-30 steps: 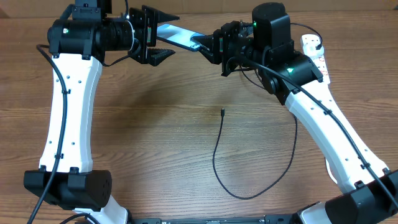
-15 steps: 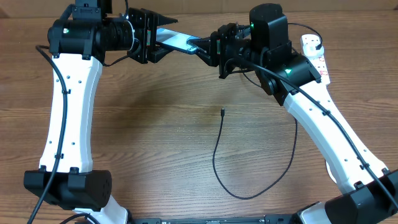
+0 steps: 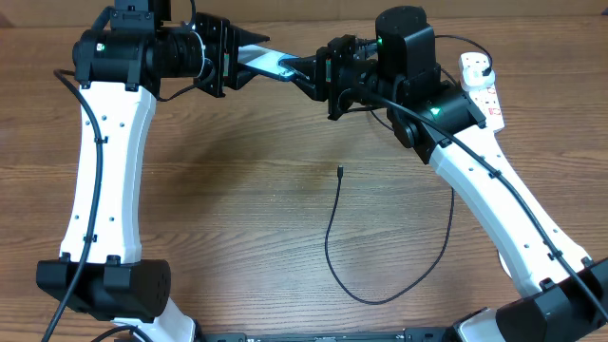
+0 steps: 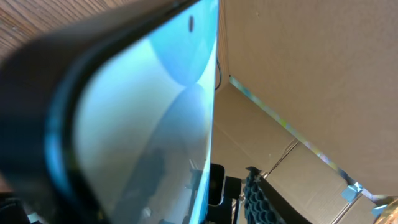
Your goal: Plug charger to phone and switch on socket
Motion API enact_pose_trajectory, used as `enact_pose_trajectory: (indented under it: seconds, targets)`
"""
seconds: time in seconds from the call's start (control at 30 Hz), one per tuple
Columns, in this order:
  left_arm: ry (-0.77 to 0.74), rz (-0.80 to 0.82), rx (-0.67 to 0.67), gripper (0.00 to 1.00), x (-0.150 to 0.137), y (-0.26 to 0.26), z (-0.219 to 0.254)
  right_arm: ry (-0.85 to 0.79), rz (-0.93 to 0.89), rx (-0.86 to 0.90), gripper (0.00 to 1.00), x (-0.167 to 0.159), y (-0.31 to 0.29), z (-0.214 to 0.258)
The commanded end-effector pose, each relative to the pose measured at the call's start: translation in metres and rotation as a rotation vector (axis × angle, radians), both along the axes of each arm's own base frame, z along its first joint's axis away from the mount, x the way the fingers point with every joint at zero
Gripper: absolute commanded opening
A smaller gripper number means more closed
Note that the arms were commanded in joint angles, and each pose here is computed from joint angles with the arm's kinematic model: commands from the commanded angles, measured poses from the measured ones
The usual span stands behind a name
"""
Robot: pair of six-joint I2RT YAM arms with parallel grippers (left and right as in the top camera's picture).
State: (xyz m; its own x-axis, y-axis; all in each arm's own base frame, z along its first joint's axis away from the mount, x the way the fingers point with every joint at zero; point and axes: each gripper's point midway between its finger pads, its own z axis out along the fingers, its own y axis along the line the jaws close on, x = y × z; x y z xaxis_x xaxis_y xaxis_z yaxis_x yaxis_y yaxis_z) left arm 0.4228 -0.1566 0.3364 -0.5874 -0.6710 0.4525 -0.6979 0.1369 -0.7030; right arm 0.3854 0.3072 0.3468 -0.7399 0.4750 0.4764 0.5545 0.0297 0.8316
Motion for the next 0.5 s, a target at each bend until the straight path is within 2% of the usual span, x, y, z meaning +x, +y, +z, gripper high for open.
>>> enact_pose_trajectory:
  seconds: [0.0, 0.27, 0.43, 0.47]
  targets:
    - [0.006, 0.006, 0.005, 0.34, 0.0018, -0.0008, -0.003, -0.065, 0.043, 0.046, 0.04, -0.0168, 0.0049, 0.0344]
    - [0.007, 0.008, 0.006, 0.2, 0.002, -0.0005, -0.0032, -0.065, 0.049, 0.046, 0.04, -0.0187, 0.0069, 0.0345]
    - [0.007, 0.008, 0.007, 0.04, 0.0021, -0.0004, -0.0033, -0.065, 0.057, 0.046, 0.05, -0.0211, 0.0098, 0.0344]
    - [0.006, 0.008, 0.007, 0.04, 0.0021, -0.0004, -0.0033, -0.065, 0.059, 0.047, 0.05, -0.0216, 0.0103, 0.0345]
